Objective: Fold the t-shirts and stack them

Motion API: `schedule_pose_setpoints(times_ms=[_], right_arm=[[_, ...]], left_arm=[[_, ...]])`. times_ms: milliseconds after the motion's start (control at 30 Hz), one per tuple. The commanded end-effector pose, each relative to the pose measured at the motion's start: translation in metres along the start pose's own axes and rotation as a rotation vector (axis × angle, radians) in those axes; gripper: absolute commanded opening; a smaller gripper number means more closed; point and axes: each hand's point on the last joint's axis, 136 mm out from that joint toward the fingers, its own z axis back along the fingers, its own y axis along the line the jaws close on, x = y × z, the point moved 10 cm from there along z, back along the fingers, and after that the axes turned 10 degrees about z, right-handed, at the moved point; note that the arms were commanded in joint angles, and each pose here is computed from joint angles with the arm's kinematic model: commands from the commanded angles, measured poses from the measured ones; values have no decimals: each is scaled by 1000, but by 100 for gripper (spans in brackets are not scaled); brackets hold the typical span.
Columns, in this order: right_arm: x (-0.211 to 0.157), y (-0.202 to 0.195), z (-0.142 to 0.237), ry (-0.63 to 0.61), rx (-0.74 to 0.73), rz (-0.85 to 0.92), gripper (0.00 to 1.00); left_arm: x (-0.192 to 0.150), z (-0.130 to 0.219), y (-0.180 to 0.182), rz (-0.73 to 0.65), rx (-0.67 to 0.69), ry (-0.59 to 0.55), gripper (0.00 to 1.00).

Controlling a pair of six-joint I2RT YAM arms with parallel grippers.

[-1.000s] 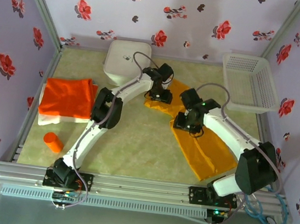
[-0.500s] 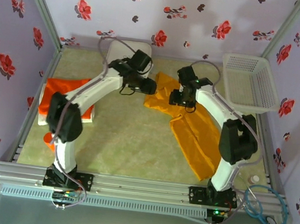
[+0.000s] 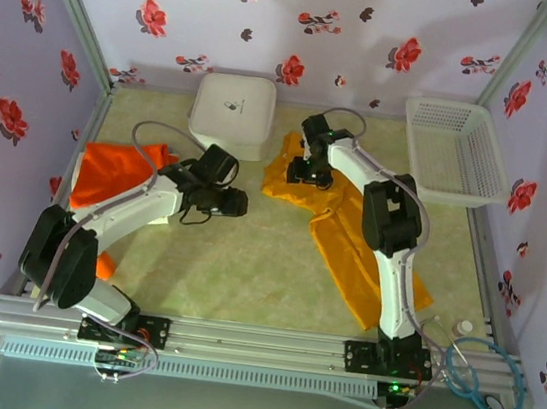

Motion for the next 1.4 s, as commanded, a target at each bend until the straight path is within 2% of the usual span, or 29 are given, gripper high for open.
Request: schedule_pose_setpoints(times_ms=[0,200,433,567,700,767,833,867,1167,1300,1367], right_arm=[[16,-21,-2,-2,-45,-62,57],[49,-70,-13,-85,24,-286,57],[88,-116,-2,-281,66,-462,62],[103,-125,15,-356,85,-452,64],[109,-112,49,-417,118,-357,68],[106,-101,73,-455,100,-309,70],[97,-90,94,-485,37,-278,81],[92,-87,102,-486,19,-273,83],[24,-85,151,-454,-100,-392,83],[-11,-86,168,-444,-164,-429,82],[-26,-88,174,-436,-211,-449,81]], left_arm=[[-2,3,-6,55,-50,-63,51],[-25,-19,-16,56,-47,-8,50],[-57,-53,-55,15,-89,78,50],[-70,-64,-81,-15,-148,151,50],[-85,-72,-108,-16,-256,214,50],[-92,-75,-121,-15,-305,250,51],[-101,-78,-133,-7,-350,290,51],[-104,-79,-137,-2,-367,303,51],[-145,-92,-176,-9,-415,417,47],[-159,-105,-187,7,-428,471,35],[-163,-108,-192,-5,-408,486,33]])
